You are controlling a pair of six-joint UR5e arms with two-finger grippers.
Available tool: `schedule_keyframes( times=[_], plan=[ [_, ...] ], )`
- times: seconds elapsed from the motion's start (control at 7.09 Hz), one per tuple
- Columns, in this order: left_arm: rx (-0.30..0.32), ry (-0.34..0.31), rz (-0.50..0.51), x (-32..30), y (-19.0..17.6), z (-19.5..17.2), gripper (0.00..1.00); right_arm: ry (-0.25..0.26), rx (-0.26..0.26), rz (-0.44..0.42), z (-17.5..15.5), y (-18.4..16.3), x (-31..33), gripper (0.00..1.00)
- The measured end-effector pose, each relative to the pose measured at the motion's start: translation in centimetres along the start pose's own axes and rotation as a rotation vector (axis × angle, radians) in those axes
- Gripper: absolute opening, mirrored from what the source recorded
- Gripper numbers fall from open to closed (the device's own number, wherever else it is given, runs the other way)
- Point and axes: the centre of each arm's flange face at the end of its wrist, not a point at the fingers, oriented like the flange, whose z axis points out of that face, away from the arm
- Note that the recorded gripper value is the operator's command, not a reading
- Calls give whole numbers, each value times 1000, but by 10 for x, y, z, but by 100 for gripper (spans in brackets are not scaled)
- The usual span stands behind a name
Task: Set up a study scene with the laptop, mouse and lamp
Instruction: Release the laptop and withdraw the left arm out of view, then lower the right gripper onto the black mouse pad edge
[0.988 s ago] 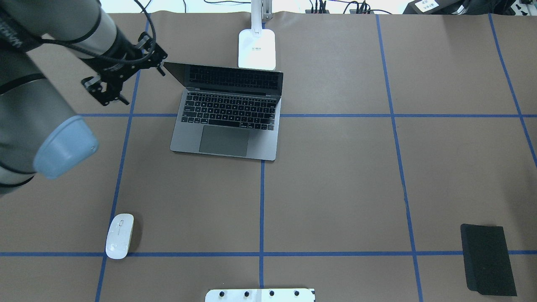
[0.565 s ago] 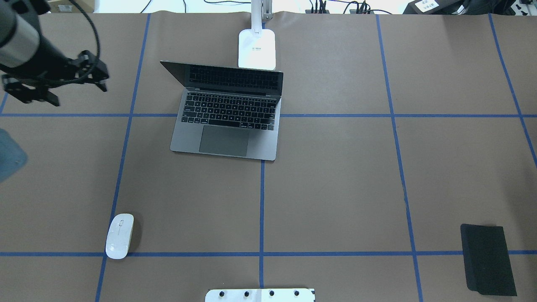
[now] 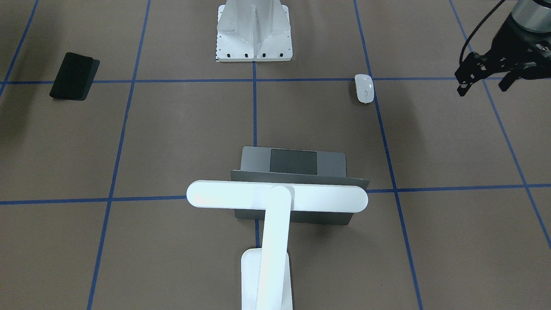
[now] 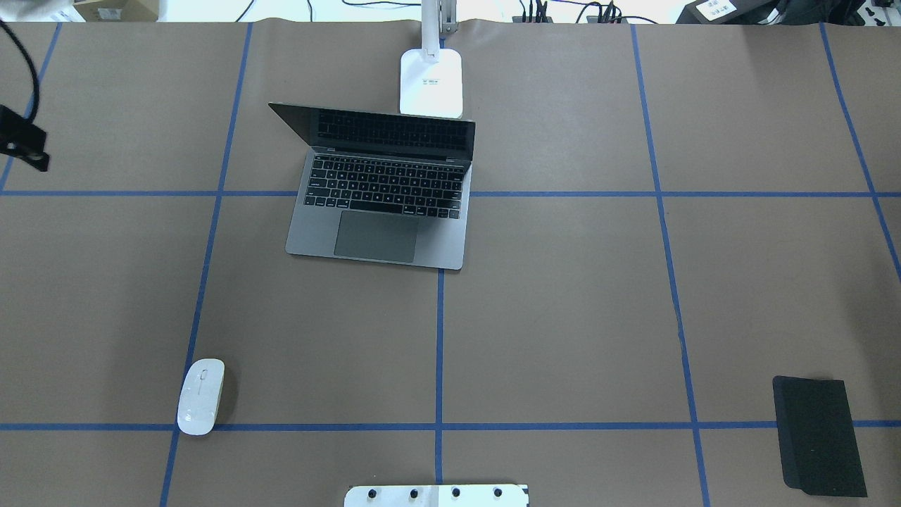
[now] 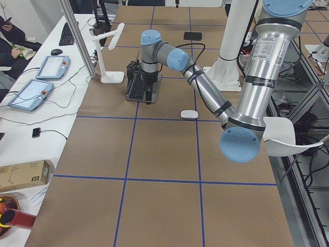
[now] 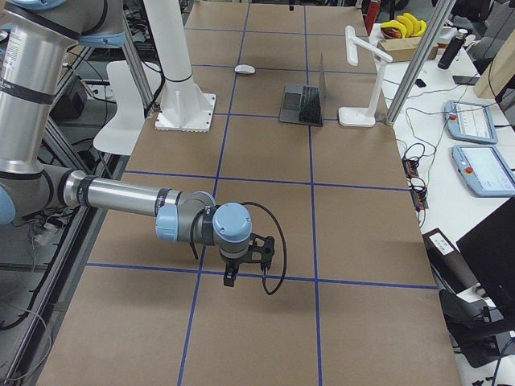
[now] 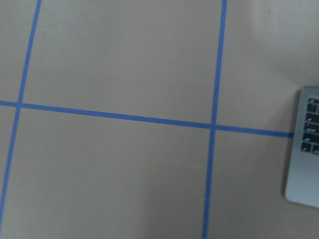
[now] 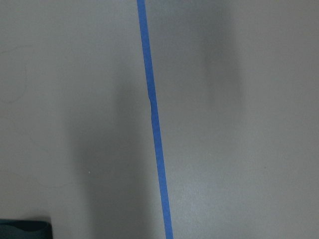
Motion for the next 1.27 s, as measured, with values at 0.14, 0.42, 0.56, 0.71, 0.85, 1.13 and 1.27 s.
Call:
schedule_keyframes(
  times=[0.14, 0.42, 0.56, 0.71, 0.85, 1.13, 1.27],
  plan=[
    [-17, -7, 52, -28, 5, 3, 99, -5, 6, -7, -2, -11, -4, 100],
    [-27, -19, 101, -72, 12, 3, 99, -33, -5, -13, 2, -9, -4, 100],
    [-42, 0, 117, -87, 18, 4, 99, -95, -27, 7, 7, -1, -4, 100],
    [-58, 35, 134, -96, 22, 5, 99, -171, -56, 31, 14, 9, -5, 100],
    [-68, 51, 156, -102, 26, 6, 99, -220, -86, 46, 23, 20, -5, 100],
    [-79, 58, 197, -114, 33, 10, 99, -241, -136, 45, 41, 44, 0, 100],
    [-83, 57, 218, -119, 36, 11, 99, -251, -154, 37, 47, 53, -1, 100]
  ],
)
